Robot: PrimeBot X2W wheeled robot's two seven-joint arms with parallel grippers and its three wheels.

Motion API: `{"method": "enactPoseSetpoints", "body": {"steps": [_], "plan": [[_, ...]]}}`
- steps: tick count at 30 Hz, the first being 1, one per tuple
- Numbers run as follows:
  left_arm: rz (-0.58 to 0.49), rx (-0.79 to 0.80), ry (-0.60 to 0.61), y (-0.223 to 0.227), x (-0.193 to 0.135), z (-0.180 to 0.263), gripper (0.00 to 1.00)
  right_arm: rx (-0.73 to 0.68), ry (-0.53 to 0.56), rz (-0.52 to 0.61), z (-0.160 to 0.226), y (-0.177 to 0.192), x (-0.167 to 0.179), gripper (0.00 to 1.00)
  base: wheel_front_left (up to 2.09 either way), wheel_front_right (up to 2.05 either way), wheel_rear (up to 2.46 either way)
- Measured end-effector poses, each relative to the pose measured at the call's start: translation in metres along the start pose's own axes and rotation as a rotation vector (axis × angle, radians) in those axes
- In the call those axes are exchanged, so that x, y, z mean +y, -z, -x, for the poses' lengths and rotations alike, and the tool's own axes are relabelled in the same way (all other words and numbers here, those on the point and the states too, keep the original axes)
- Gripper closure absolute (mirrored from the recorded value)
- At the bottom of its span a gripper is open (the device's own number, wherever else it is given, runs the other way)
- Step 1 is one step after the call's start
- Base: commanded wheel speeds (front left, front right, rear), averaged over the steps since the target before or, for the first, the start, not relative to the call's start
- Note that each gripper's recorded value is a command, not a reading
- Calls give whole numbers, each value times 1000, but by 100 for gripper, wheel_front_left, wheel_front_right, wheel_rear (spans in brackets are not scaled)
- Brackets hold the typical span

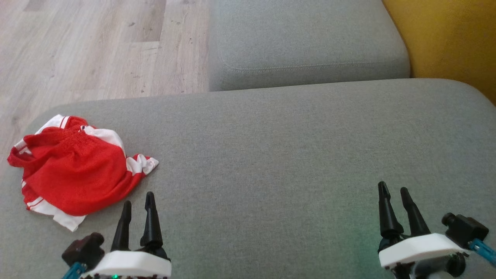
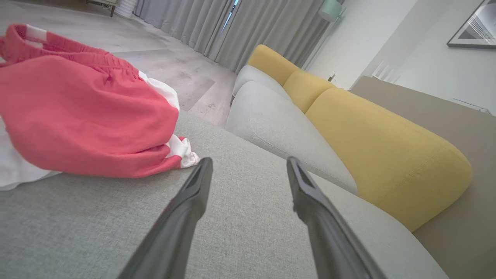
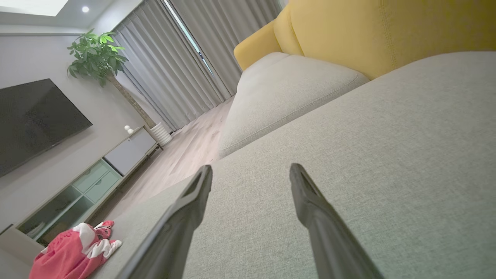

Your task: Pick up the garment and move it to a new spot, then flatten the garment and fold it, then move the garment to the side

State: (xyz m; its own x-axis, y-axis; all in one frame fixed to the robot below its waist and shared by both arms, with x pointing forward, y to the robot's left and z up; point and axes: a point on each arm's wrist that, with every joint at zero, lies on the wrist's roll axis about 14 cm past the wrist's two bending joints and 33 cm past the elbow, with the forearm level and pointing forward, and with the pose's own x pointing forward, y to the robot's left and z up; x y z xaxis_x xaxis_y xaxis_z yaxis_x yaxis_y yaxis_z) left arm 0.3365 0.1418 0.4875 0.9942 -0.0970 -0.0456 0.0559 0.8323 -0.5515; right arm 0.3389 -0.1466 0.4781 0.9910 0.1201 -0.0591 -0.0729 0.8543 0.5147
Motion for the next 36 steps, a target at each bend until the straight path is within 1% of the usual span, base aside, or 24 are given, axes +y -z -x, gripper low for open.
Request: {"method": "enactPoseSetpoints", "body": {"steps": [9,17,31,36], "plan": [[-101,-15,20,0,-5,5,0,-25,-16,105,3,-4,3,0,0,0,0],[-193,-27,34,0,-7,8,0,-19,-19,187,11,0,2,0,0,0,0],[-348,-48,92,3,-21,12,0,-58,-45,306,16,-5,7,0,0,0,0],[-385,-44,80,6,-17,15,0,-59,-57,349,17,-4,9,0,0,0,0]]}}
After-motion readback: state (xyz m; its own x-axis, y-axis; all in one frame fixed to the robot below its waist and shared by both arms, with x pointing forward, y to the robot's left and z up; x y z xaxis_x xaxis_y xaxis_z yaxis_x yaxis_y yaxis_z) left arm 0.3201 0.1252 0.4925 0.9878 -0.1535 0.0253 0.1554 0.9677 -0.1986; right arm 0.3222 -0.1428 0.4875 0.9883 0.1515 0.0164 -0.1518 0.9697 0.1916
